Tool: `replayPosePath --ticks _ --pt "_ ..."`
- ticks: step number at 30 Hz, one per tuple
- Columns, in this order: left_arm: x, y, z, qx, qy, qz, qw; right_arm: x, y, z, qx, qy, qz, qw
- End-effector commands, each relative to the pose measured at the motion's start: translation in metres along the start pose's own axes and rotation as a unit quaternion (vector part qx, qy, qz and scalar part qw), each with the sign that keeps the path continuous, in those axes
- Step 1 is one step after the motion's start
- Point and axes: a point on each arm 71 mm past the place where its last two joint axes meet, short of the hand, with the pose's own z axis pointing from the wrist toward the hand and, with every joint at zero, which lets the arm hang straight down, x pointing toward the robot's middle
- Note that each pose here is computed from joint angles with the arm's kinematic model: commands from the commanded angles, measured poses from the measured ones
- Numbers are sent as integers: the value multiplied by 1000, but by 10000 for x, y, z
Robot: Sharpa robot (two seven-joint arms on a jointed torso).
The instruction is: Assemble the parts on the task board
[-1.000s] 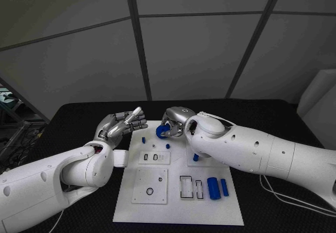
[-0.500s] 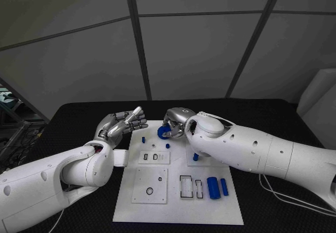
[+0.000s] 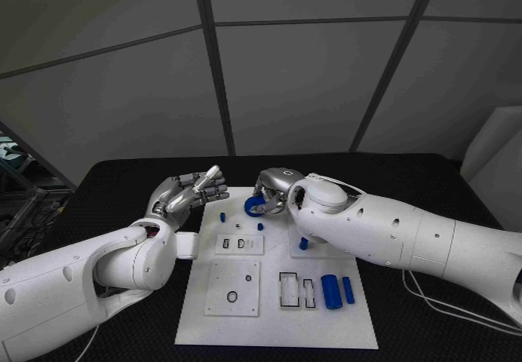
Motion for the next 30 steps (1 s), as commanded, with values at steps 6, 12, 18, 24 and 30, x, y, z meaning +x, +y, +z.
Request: replayPosePath --ticks 6,12,18,24,30 --pt "14 -18 3 5 6 1 1000 24 -34 -2 6 24 5 1000" --pt "12 -19 2 5 6 1 1000 23 -64 -12 9 25 7 1000" --pt "7 -19 1 5 5 2 1000 -20 -103 -46 9 2 16 1000" --pt "-3 -20 2 5 4 2 1000 -170 -176 -143 -18 -84 61 994" --pt "-23 -20 4 5 2 3 1000 -281 -407 -363 -48 -112 123 985"
